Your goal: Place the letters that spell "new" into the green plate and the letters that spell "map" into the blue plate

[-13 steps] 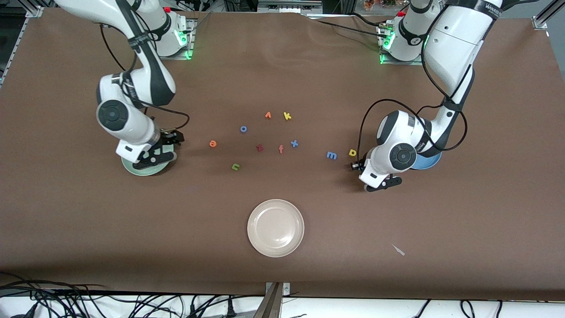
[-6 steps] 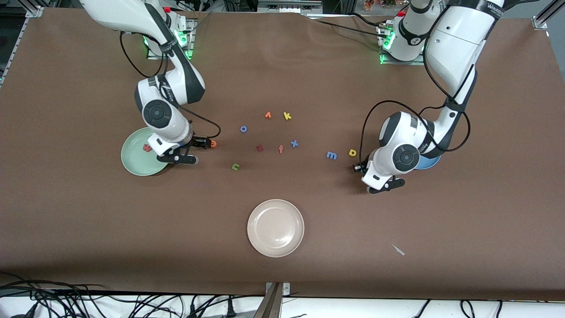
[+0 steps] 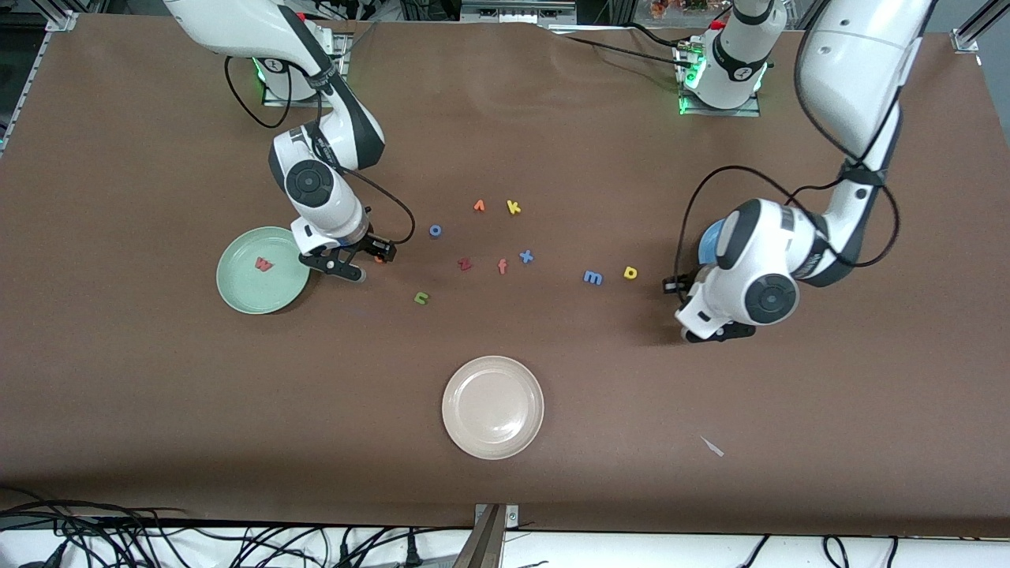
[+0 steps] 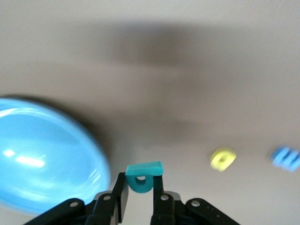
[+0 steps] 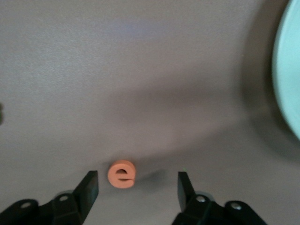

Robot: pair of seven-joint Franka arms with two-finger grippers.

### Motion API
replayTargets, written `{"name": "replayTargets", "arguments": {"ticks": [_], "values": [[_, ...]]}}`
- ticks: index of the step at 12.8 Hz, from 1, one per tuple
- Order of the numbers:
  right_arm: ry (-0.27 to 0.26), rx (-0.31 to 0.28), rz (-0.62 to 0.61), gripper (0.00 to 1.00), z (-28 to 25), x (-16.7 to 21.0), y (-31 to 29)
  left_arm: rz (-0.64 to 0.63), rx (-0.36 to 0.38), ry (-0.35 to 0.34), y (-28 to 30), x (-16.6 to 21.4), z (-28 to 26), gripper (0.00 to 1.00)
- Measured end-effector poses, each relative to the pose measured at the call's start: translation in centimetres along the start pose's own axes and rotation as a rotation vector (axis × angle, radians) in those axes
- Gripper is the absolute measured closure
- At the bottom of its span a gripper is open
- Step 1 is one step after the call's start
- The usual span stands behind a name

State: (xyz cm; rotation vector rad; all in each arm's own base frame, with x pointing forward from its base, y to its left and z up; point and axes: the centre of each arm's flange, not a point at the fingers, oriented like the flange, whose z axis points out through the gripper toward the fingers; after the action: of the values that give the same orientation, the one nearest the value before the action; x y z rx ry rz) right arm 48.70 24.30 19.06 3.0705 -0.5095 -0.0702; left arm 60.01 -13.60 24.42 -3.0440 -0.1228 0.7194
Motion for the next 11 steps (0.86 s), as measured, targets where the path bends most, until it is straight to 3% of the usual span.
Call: {"name": "replayTargets", "arguments": {"ticks": [1,3,6,8,11], "values": [[0.004,0.005,0.006,0.28,0.4,-0.2,-0.3,0.034,0.002,-0.035,-1.8,-0.6,-0.8,0.74],[0.004,0.007,0.025,0.42,1.1,-0.4,-0.5,0.091,0.031,-0.101,-5.4,-1.4,-0.8,0.74],[0.006,0.01,0.045,0.5,1.3,-0.4,-0.5,0.134,0.074,-0.18,-9.3,-1.6,2.8,0.74],[0.007,0.011,0.046,0.7,1.3,-0.4,-0.5,0.138,0.058,-0.205,-10.6,-1.2,4.7,0.74],[0.01,0.013,0.044,0.73,1.1,-0.3,-0.6,0.144,0.054,-0.225,-10.5,-0.8,6.1,0.63]]}}
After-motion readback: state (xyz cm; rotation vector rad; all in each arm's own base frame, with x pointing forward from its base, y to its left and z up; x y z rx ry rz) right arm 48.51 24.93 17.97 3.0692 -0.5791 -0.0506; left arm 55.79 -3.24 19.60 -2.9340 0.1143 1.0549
